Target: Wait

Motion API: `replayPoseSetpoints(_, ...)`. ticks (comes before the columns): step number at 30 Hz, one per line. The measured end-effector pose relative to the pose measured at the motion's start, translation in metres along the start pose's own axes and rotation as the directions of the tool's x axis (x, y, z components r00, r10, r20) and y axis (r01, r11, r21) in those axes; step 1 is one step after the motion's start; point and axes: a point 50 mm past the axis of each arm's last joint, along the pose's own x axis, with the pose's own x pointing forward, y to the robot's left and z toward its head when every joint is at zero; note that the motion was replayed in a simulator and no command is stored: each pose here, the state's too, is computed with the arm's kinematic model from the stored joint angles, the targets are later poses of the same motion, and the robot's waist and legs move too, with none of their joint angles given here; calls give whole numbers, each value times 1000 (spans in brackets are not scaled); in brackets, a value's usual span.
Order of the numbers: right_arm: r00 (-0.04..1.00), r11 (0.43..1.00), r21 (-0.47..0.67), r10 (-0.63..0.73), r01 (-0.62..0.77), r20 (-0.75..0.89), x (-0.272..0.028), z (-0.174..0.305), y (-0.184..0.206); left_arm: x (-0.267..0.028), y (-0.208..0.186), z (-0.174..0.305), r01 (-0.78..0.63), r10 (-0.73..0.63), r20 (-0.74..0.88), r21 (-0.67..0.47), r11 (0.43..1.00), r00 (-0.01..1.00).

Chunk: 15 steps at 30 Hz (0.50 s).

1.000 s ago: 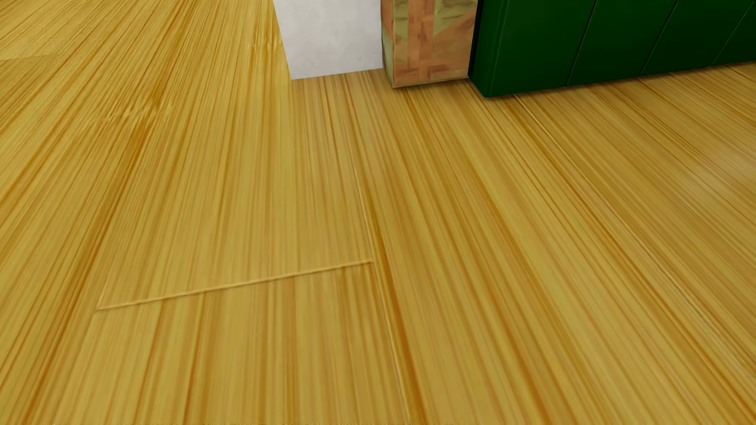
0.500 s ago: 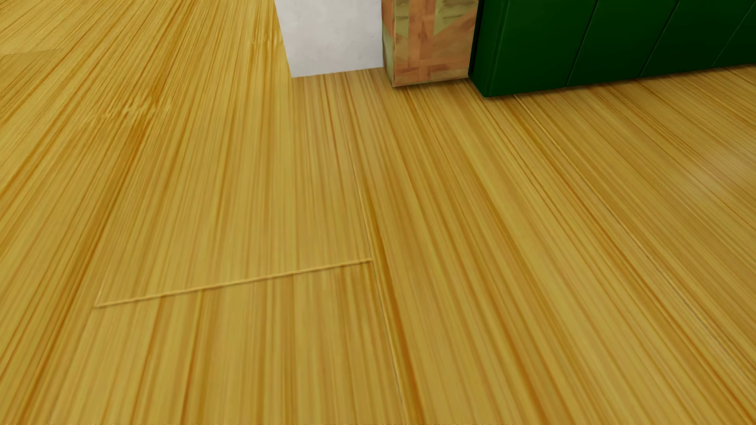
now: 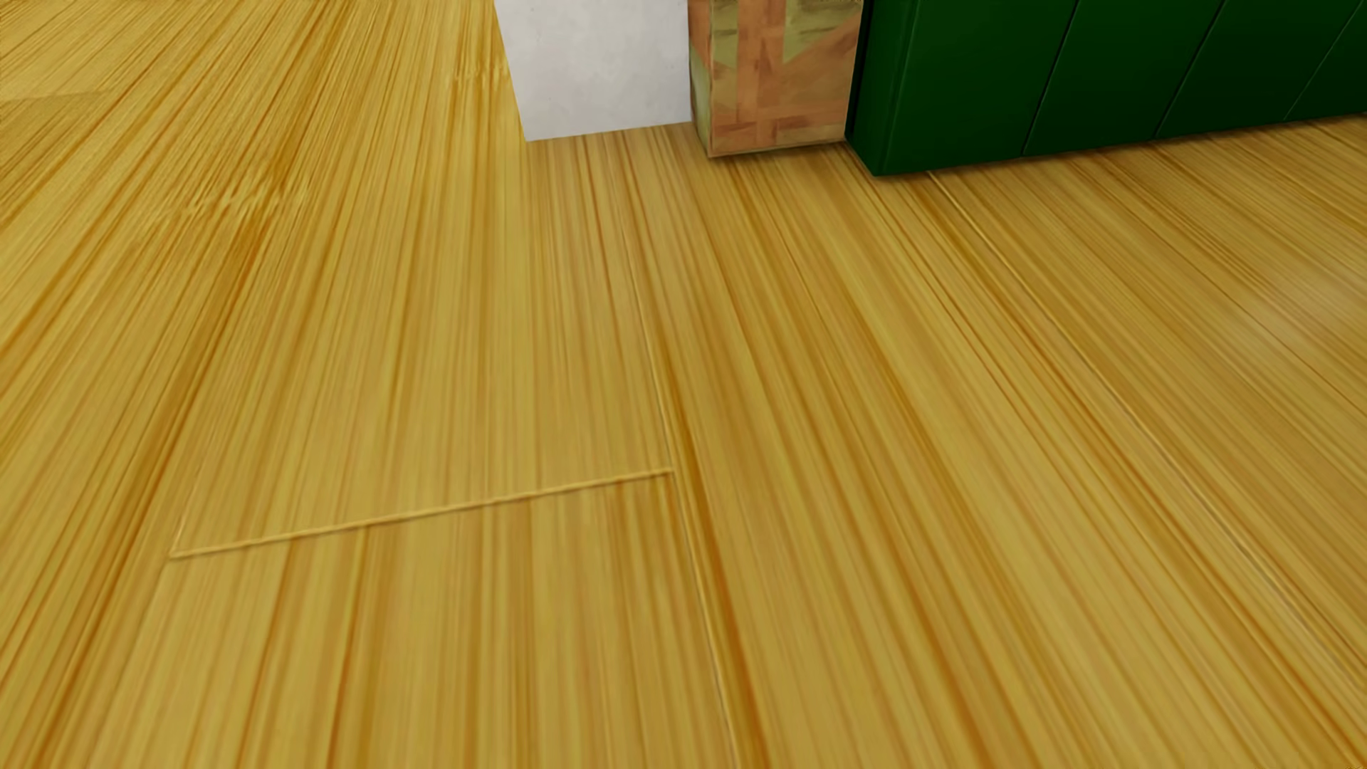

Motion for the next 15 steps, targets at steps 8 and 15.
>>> replayPoseSetpoints(8, 1000, 1000, 0, -2, 2, -1, 0, 0, -1, 0, 0, 0, -1, 1, 0, -4, 1000, 1000)
replayPoseSetpoints(15, 1000, 1000, 3, -3, 3, 2, 0, 0, -1, 0, 0, 0, -2, 2, -1, -6, 1000, 1000)
